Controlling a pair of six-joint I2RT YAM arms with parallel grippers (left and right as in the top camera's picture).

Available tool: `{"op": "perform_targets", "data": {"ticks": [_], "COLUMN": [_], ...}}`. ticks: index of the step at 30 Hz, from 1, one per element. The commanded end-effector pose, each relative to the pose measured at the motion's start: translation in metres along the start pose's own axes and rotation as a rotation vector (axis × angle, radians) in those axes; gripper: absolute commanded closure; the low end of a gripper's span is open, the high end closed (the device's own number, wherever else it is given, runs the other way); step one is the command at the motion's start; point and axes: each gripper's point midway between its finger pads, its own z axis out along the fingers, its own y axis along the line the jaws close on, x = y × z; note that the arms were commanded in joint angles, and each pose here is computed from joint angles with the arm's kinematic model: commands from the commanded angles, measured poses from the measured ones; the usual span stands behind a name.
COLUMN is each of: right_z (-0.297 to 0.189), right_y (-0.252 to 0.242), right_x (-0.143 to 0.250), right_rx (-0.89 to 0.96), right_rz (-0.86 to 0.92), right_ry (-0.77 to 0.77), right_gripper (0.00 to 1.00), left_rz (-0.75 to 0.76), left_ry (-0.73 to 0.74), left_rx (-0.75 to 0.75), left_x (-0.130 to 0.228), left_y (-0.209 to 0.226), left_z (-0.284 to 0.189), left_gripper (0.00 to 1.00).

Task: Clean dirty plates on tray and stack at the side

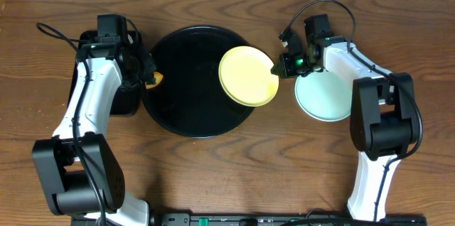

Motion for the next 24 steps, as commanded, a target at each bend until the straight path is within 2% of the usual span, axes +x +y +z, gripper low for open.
{"op": "perform_targets", "data": {"ticks": [1,6,14,19,24], "right_z": [-0.019,-0.057,-0.109,-0.130,-0.150], "right_y": [0.032,0.066,0.086,0.067,0.026], "right_x": [-0.009,-0.026,-0.034,-0.024,-0.009], "right_rx": [0.000,0.023,0.087,0.150,0.199], "right_rz": [-0.046,-0.086,-0.097,-0.015,0.111], "right_ry": [-0.034,-0.124,-0.214,-0.203,-0.174], "right_gripper": [0.99,0.99,0.99,0.99,0.99], "left_rz": [0.001,0.001,0.001,0.001,0.001], "left_ry": [-0.002,-0.001,-0.001,0.000,0.003], "left_rx": [-0.016,-0.016,-0.016,-0.016,-0.018], "left_x": [-0.002,-0.001,-0.001,-0.001,0.000], "left_y": [0.004,0.004,0.004,0.004,0.005], "left_z": [0.002,0.002,0.002,0.002,0.002], "left_gripper": [0.92,0.92,0.92,0.92,0.92]}}
